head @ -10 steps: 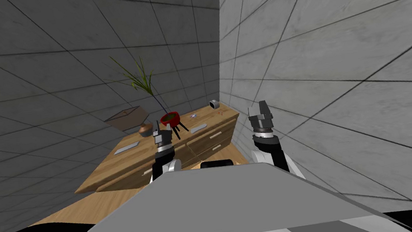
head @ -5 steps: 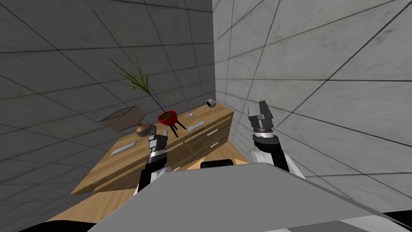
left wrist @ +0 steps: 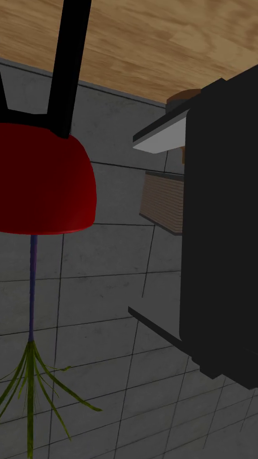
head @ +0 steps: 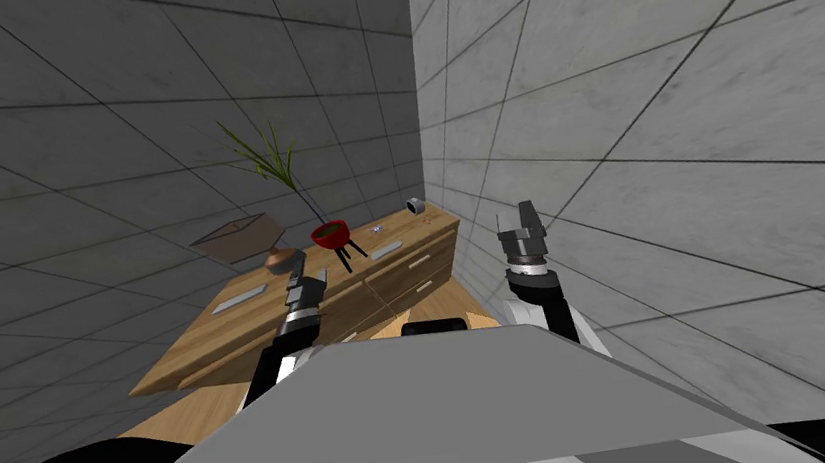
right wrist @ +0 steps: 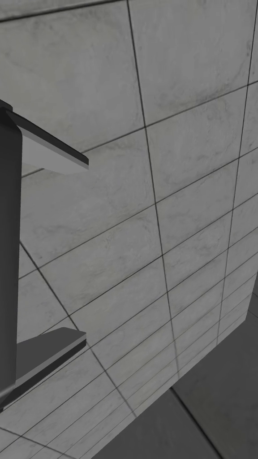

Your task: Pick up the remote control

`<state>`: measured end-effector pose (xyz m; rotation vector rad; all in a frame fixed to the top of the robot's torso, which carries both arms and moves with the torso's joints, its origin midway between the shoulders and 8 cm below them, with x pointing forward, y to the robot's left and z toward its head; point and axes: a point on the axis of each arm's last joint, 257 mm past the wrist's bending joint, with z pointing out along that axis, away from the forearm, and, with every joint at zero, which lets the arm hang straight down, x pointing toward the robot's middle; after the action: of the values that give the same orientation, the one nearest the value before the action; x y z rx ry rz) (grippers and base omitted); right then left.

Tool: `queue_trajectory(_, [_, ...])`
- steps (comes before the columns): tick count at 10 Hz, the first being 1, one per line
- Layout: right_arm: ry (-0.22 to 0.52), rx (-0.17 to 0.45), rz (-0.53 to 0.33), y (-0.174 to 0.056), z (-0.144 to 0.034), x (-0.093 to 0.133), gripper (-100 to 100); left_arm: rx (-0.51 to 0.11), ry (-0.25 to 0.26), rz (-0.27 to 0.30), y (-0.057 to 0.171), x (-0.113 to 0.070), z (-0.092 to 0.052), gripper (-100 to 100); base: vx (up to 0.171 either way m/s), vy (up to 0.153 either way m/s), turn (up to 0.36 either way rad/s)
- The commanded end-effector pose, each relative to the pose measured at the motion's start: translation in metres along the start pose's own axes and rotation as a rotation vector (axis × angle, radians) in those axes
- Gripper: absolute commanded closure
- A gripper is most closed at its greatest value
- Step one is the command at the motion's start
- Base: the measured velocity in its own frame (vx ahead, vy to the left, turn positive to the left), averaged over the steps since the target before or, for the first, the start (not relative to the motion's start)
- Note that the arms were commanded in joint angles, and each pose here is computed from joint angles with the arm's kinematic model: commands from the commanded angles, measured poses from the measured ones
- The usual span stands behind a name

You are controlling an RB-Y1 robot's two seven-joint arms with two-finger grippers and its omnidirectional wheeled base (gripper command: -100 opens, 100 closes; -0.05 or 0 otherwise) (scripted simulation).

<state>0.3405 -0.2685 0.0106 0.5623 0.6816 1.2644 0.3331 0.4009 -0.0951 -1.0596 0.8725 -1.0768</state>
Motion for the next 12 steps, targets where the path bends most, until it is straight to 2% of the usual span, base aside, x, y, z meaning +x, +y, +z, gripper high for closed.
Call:
queue_trajectory(1, [0.0,0.0,0.0,0.0,0.0,0.0,0,-0.054,-0.014,-0.005,0.013,-0.013,-0.004,-100,-0.067,-0.039,-0.04])
queue_trajectory(2, [0.0,0.0,0.0,0.0,0.0,0.0,0,-0.102,-0.039,-0.01,0.021,-0.032,-0.01,-100,-0.066,-0.029,-0.107])
queue_trajectory(3, [0.0,0.0,0.0,0.0,0.0,0.0,0,-0.121,-0.038,-0.01,0.026,-0.032,-0.011,-100,-0.052,-0.026,-0.075])
queue_trajectory(4, [0.0,0.0,0.0,0.0,0.0,0.0,0,-0.165,-0.065,-0.018,0.033,-0.052,-0.019,-100,-0.05,-0.044,-0.157])
queue_trajectory(5, [0.0,0.0,0.0,0.0,0.0,0.0,0,-0.19,-0.065,-0.019,0.039,-0.052,-0.02,-100,-0.038,-0.036,-0.067])
queue_trajectory(6, [0.0,0.0,0.0,0.0,0.0,0.0,0,-0.231,-0.094,-0.029,0.045,-0.072,-0.029,-100,-0.04,-0.032,-0.164])
queue_trajectory(7, [0.0,0.0,0.0,0.0,0.0,0.0,0,-0.257,-0.095,-0.031,0.051,-0.072,-0.03,-100,-0.035,-0.024,-0.075])
queue_trajectory(8, [0.0,0.0,0.0,0.0,0.0,0.0,0,-0.301,-0.127,-0.044,0.057,-0.092,-0.04,-100,-0.034,-0.045,-0.174])
queue_trajectory(9, [0.0,0.0,0.0,0.0,0.0,0.0,0,-0.33,-0.127,-0.046,0.064,-0.092,-0.043,-100,-0.032,-0.038,-0.077])
queue_trajectory(10, [0.0,0.0,0.0,0.0,0.0,0.0,0,-0.365,-0.161,-0.061,0.067,-0.111,-0.053,-100,-0.032,-0.049,-0.151])
queue_trajectory(12, [0.0,0.0,0.0,0.0,0.0,0.0,0,-0.407,-0.161,-0.064,0.076,-0.111,-0.057,-100,-0.015,-0.027,-0.046])
